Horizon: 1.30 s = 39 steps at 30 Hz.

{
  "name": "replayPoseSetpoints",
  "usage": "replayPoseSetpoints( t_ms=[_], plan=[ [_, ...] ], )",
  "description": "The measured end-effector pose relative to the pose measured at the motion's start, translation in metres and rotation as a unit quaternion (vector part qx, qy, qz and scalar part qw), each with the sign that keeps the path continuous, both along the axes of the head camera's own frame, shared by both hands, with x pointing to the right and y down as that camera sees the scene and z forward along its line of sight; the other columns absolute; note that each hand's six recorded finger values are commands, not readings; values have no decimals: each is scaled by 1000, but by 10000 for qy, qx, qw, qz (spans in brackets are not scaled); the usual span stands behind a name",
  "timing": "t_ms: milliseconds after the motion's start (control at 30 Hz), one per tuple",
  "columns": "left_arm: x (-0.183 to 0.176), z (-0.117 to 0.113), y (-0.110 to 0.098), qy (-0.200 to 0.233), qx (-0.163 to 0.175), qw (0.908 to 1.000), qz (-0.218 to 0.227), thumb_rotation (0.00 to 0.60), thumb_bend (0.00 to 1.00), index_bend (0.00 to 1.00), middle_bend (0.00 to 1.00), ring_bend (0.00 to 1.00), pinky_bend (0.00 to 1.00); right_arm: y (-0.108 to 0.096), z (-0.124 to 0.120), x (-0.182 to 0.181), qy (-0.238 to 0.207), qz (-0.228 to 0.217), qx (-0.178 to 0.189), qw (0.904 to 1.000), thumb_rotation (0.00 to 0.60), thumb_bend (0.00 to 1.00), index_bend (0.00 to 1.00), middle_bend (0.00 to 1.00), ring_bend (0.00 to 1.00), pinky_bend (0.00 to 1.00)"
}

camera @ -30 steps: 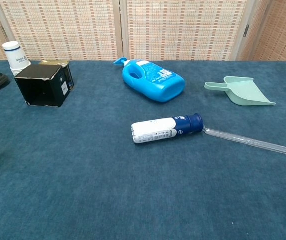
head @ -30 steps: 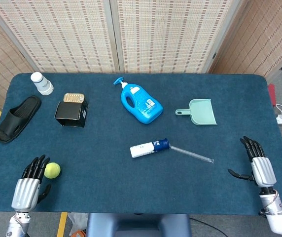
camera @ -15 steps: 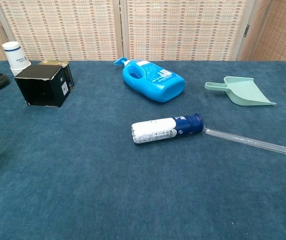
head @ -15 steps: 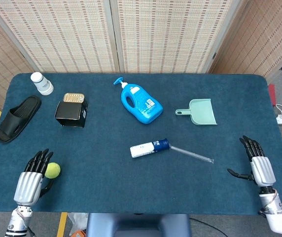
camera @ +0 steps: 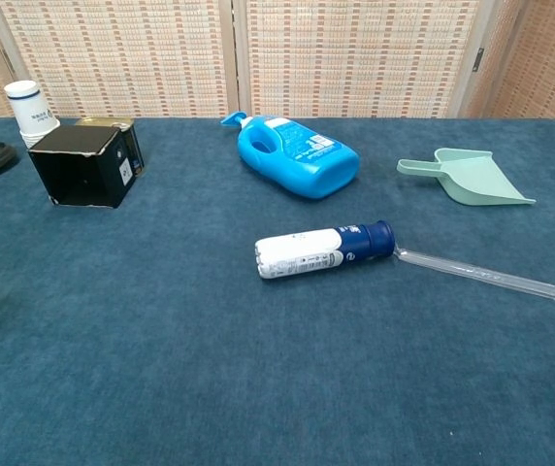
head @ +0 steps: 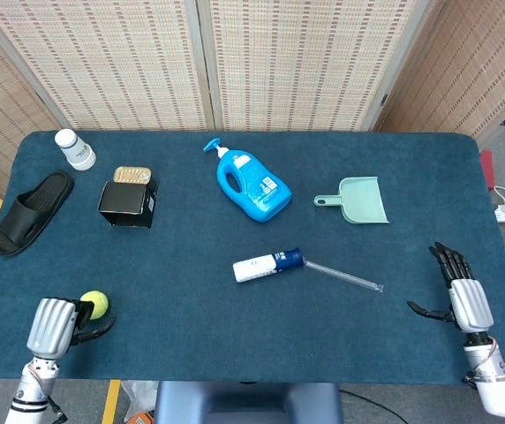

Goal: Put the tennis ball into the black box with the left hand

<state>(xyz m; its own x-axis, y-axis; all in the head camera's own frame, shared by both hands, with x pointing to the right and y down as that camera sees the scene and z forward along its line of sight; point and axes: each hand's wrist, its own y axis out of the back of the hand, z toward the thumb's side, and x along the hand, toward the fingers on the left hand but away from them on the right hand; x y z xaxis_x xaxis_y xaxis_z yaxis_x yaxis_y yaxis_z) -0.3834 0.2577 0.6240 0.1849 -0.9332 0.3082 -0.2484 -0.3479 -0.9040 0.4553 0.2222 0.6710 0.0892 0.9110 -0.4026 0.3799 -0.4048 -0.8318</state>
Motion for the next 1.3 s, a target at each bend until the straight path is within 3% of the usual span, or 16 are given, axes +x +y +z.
replayPoseSetpoints(
  t_ms=[133, 267, 433, 667, 967, 1300],
  plan=[
    [1, 2, 5, 13, -166, 9999, 40, 600, 518, 1000, 1000, 1000, 1000, 0, 0, -1, 4, -9, -11, 10000, 600, 0, 0, 0, 0, 0],
    [2, 1, 18, -42, -226, 9997, 65, 600, 619, 1000, 1000, 1000, 1000, 0, 1, -2, 16, -29, -26, 10000, 600, 0, 0, 0, 0, 0],
    [14, 14, 47, 73, -482, 9987, 141, 600, 632, 1000, 1000, 1000, 1000, -1, 2, -2, -1, -48, -68, 10000, 600, 0, 0, 0, 0, 0],
    [26, 44, 75, 35, -551, 9977, 382, 600, 639, 1000, 1000, 1000, 1000, -2, 2, -1, -17, -54, -105, 9999, 600, 0, 0, 0, 0, 0],
    [24, 84, 83, -104, -572, 9963, 631, 600, 657, 1000, 1000, 1000, 1000, -4, 3, 0, -24, -22, -106, 9999, 600, 0, 0, 0, 0, 0],
    [16, 104, 78, -340, -615, 9959, 566, 600, 661, 1000, 1000, 1000, 1000, -2, 4, -6, 45, -125, -108, 9999, 600, 0, 0, 0, 0, 0]
  ],
)
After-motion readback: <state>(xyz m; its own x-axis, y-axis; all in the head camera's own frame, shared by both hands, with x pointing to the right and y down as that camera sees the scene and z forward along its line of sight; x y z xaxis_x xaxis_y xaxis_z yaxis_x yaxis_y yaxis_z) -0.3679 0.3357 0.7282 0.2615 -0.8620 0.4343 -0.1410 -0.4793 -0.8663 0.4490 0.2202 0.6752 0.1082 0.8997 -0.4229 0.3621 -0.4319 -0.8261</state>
